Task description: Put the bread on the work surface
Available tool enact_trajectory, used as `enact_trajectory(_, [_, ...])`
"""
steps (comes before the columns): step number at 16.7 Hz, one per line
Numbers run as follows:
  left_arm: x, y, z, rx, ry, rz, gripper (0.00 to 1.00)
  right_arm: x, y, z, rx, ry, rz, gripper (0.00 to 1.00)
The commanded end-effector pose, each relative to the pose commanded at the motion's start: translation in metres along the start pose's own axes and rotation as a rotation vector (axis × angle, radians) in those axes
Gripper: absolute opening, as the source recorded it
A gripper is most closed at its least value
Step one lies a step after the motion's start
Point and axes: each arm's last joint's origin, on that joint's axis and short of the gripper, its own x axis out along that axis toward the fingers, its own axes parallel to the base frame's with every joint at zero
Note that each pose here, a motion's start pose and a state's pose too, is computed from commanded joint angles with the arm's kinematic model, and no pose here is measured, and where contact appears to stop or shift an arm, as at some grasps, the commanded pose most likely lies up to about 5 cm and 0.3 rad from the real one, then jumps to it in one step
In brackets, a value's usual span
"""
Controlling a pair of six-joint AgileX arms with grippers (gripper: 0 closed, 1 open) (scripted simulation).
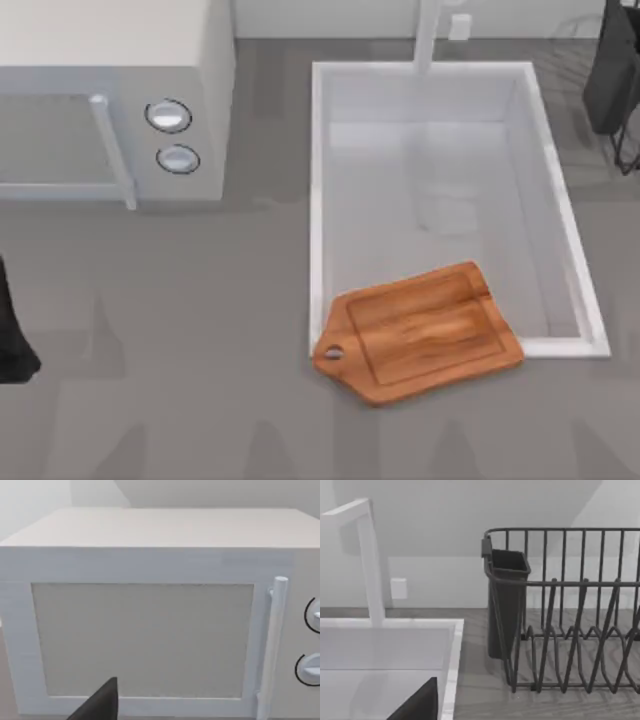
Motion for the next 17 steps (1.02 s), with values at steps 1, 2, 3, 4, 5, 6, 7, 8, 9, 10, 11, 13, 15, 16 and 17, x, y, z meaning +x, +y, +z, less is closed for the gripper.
enact_trajectory(1, [0.0, 0.0, 0.0, 0.0, 0.0, 0.0, 1.0, 0.0, 0.0, 0.0, 0.0, 0.0, 0.0, 1.0])
enact_trajectory(2, [0.0, 0.0, 0.0, 0.0, 0.0, 0.0, 1.0, 0.0, 0.0, 0.0, -0.001, 0.001, 0.0, 1.0])
enact_trajectory(3, [0.0, 0.0, 0.0, 0.0, 0.0, 0.0, 1.0, 0.0, 0.0, 0.002, -0.011, 0.01, -0.002, 1.0])
enact_trajectory(4, [0.0, 0.0, 0.0, 0.0, 0.0, 0.0, 1.0, 0.0, -0.001, 0.005, -0.032, 0.029, -0.006, 1.0])
enact_trajectory(5, [0.0, 0.0, 0.0, 0.0, 0.0, 0.0, 1.0, 0.001, -0.001, 0.009, -0.063, 0.058, -0.01, 1.0])
enact_trajectory(6, [0.0, 0.0, 0.0, 0.0, 0.0, 0.0, 1.0, 0.002, -0.002, 0.014, -0.104, 0.097, -0.013, 1.0])
enact_trajectory(7, [0.0, 0.0, 0.0, 0.0, 0.0, 0.0, 1.0, 0.004, -0.002, 0.02, -0.154, 0.146, -0.014, 1.0])
enact_trajectory(8, [0.0, 0.0, 0.0, 0.0, 0.0, 0.0, 1.0, 0.007, -0.003, 0.026, -0.21, 0.205, -0.01, 1.0])
enact_trajectory(9, [0.0, 0.0, 0.0, 0.0, 0.0, 0.0, 1.0, 0.012, -0.004, 0.032, -0.272, 0.276, -0.002, 1.0])
enact_trajectory(10, [0.0, 0.0, 0.0, 0.0, 0.0, 0.0, 1.0, 0.018, -0.006, 0.038, -0.336, 0.356, 0.013, 1.0])
enact_trajectory(11, [0.0, 0.0, 0.0, 0.0, 0.0, 0.0, 1.0, 0.026, -0.007, 0.042, -0.402, 0.446, 0.037, 1.0])
enact_trajectory(13, [0.0, 0.0, 0.0, 0.0, 0.0, 0.0, 1.0, 0.046, -0.011, 0.047, -0.529, 0.643, 0.112, 1.0])
enact_trajectory(15, [0.0, 0.0, 0.0, 0.0, 0.0, 0.0, 1.0, 0.069, -0.016, 0.047, -0.642, 0.837, 0.221, 1.0])
enact_trajectory(16, [0.0, 0.0, 0.0, 0.0, 0.0, 0.0, 1.0, 0.081, -0.019, 0.046, -0.69, 0.926, 0.285, 1.0])
enact_trajectory(17, [0.0, 0.0, 0.0, 0.0, 0.0, 0.0, 1.0, 0.093, -0.022, 0.044, -0.732, 1.006, 0.352, 1.0])
